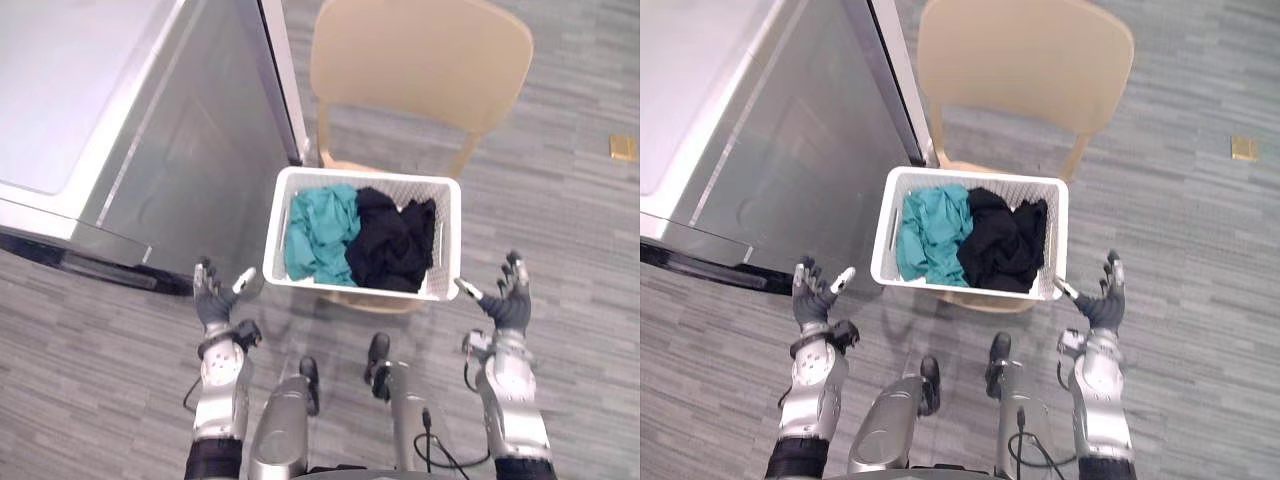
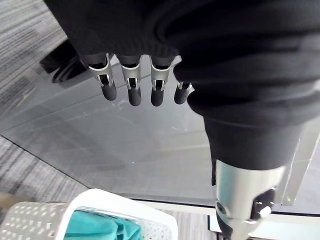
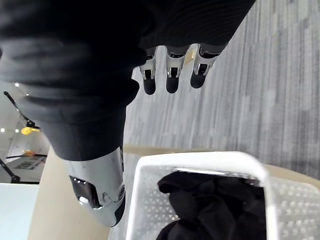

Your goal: Pick up the laundry basket with both hands and put the clothes into the washing machine.

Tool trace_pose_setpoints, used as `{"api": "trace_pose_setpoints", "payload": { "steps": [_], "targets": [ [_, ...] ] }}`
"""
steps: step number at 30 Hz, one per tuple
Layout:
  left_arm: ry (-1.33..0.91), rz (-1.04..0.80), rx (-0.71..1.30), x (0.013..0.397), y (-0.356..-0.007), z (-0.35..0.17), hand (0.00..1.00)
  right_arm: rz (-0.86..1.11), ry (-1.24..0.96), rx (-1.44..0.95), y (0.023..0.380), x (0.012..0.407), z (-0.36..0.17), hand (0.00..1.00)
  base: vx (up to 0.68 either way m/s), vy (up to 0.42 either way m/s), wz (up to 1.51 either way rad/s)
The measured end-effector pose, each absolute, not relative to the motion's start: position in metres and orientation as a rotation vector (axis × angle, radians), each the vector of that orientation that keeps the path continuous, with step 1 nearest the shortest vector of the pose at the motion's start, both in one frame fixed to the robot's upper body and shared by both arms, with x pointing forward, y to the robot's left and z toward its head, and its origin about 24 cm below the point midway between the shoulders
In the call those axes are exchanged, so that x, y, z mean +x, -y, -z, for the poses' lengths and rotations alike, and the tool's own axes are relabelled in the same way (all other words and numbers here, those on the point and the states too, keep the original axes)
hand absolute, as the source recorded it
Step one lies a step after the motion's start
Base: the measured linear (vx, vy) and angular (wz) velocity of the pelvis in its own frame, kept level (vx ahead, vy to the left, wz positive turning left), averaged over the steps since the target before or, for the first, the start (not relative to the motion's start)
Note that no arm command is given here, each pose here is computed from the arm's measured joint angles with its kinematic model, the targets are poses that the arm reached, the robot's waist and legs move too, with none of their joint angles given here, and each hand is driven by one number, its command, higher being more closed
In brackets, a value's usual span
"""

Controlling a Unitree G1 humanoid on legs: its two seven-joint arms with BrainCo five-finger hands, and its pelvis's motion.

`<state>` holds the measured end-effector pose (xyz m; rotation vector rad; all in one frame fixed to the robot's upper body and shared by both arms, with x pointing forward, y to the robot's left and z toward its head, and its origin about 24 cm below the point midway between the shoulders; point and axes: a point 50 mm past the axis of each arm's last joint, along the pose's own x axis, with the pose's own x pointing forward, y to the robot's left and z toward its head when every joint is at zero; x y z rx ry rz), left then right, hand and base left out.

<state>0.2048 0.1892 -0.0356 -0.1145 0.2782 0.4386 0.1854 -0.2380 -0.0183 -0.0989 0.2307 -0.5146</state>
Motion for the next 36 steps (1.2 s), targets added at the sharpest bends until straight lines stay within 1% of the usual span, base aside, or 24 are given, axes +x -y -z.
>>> {"api": "trace_pose_setpoints", "payload": {
  "steps": [4, 6, 9, 12, 14, 17, 20, 23, 25, 27, 28, 29, 30, 32, 33, 36],
  "targets": [
    [-0.584, -0.377, -0.105, 0.164, -0.184, 0.093, 0.00, 0.487, -0.488, -0.105, 0.233, 0.158, 0.068, 0.00, 0.06, 0.022, 0.10],
    [-0.732, -0.381, -0.092, 0.142, -0.184, 0.117, 0.00, 0.481, -0.602, -0.099, 0.231, 0.143, 0.089, 0.00, 0.01, 0.025, 0.15],
    [-0.848, -0.417, -0.072, 0.120, -0.190, 0.134, 0.00, 0.493, -0.715, -0.074, 0.229, 0.126, 0.109, 0.00, -0.04, 0.021, 0.10],
    [-0.917, -0.432, -0.052, 0.105, -0.194, 0.142, 0.00, 0.491, -0.814, -0.053, 0.225, 0.111, 0.125, 0.00, -0.01, 0.012, 0.17],
    [-0.924, -0.425, -0.037, 0.104, -0.195, 0.143, 0.00, 0.484, -0.846, -0.055, 0.223, 0.107, 0.129, 0.00, -0.02, 0.007, 0.43],
    [-0.886, -0.409, -0.043, 0.120, -0.192, 0.139, 0.00, 0.483, -0.887, -0.048, 0.220, 0.103, 0.135, 0.00, -0.04, 0.012, 0.95],
    [-0.889, -0.392, -0.030, 0.121, -0.190, 0.140, 0.00, 0.485, -0.890, -0.042, 0.223, 0.115, 0.136, 0.00, -0.05, 0.036, 0.93],
    [-0.910, -0.403, -0.008, 0.117, -0.196, 0.142, 0.00, 0.459, -0.905, -0.090, 0.230, 0.130, 0.136, 0.00, -0.06, 0.148, 0.39],
    [-0.926, -0.397, 0.015, 0.115, -0.197, 0.145, 0.00, 0.447, -0.906, -0.127, 0.236, 0.136, 0.135, 0.00, -0.09, 0.371, 0.18],
    [-0.949, -0.381, 0.030, 0.113, -0.192, 0.148, 0.00, 0.438, -0.911, -0.169, 0.244, 0.136, 0.133, 0.00, -0.07, 0.492, 0.30],
    [-0.958, -0.351, 0.033, 0.112, -0.183, 0.149, 0.00, 0.450, -0.908, -0.196, 0.254, 0.136, 0.130, 0.00, -0.04, 0.605, 0.35],
    [-0.956, -0.332, 0.050, 0.117, -0.183, 0.149, 0.00, 0.457, -0.922, -0.198, 0.256, 0.133, 0.132, 0.00, 0.00, 0.678, 0.78],
    [-0.923, -0.306, 0.094, 0.128, -0.188, 0.145, 0.00, 0.446, -0.968, -0.150, 0.242, 0.123, 0.140, 0.00, 0.04, 0.498, 0.93],
    [-0.902, -0.309, 0.144, 0.135, -0.203, 0.141, 0.00, 0.448, -0.997, -0.097, 0.229, 0.114, 0.146, 0.00, 0.10, 0.335, 0.88],
    [-0.903, -0.315, 0.167, 0.133, -0.210, 0.140, 0.00, 0.446, -0.989, -0.087, 0.227, 0.118, 0.145, 0.00, 0.09, 0.332, 0.45],
    [-0.922, -0.323, 0.230, 0.123, -0.226, 0.139, 0.00, 0.387, -0.911, -0.105, 0.218, 0.148, 0.136, 0.00, 0.02, 0.276, 0.07]
  ]
}}
